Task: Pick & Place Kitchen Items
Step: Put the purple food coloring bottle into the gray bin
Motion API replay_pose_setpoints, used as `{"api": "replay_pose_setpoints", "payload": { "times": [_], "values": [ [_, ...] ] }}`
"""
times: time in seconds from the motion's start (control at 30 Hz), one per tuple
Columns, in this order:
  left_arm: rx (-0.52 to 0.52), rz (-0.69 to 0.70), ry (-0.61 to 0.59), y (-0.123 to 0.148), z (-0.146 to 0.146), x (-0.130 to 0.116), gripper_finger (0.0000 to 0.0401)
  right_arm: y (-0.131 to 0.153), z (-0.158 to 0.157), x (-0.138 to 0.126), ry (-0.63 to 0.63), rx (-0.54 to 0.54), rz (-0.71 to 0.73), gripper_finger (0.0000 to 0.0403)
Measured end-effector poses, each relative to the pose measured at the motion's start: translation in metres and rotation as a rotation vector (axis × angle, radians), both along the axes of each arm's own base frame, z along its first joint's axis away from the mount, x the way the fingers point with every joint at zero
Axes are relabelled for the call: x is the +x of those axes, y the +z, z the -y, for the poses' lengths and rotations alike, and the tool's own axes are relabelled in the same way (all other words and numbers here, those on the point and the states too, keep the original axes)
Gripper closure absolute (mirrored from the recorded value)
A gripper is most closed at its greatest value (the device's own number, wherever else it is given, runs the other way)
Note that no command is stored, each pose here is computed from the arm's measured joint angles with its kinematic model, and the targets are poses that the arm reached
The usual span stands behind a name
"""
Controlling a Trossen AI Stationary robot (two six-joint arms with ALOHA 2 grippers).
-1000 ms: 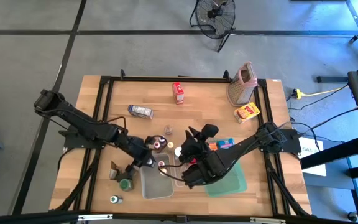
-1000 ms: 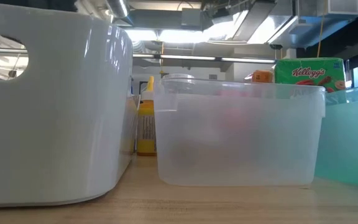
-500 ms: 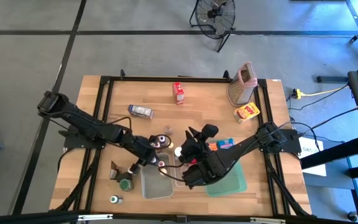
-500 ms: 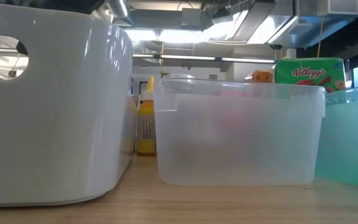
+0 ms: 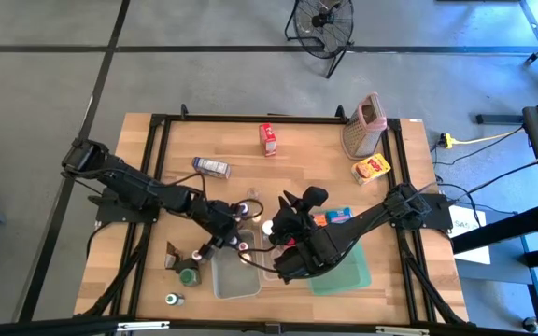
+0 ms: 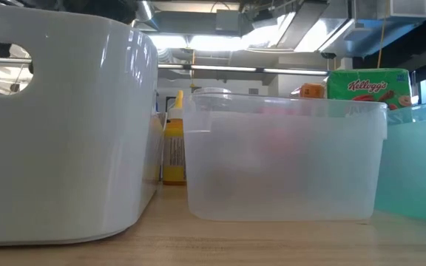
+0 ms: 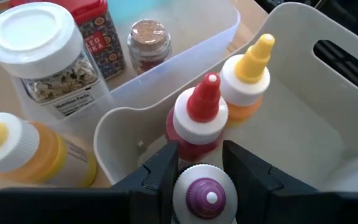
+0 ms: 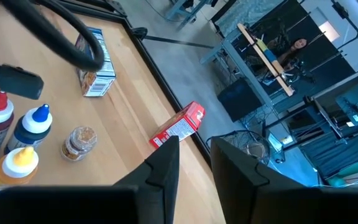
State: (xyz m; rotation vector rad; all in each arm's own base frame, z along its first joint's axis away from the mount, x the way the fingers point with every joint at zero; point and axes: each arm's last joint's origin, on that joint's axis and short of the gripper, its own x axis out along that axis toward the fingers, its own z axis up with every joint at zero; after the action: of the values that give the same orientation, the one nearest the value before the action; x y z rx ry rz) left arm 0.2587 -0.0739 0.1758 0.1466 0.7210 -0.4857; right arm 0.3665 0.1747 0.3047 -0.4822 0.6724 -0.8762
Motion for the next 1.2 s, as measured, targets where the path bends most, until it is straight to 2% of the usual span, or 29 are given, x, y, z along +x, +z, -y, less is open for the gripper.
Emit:
{"api": "replay_pose_setpoints", "payload": {
  "times": [0.23, 0.8, 1.2],
  "values": [
    [-0.003, -0.001, 0.002, 0.0, -0.001, 0.0, 0.0268, 0.0, 0.0, 0.0, 0.0, 0.0, 0.0, 0.0309],
    [-0.014, 0.02, 0.009, 0.005, -0.001, 0.001, 0.0256, 0.0, 0.0, 0.0, 0.0, 0.004, -0.001, 0.0309],
    [-0.03, 0.052, 0.014, 0.012, -0.001, 0.0, 0.0177, 0.0, 0.0, 0.0, 0.0, 0.007, -0.003, 0.0309]
  ]
}}
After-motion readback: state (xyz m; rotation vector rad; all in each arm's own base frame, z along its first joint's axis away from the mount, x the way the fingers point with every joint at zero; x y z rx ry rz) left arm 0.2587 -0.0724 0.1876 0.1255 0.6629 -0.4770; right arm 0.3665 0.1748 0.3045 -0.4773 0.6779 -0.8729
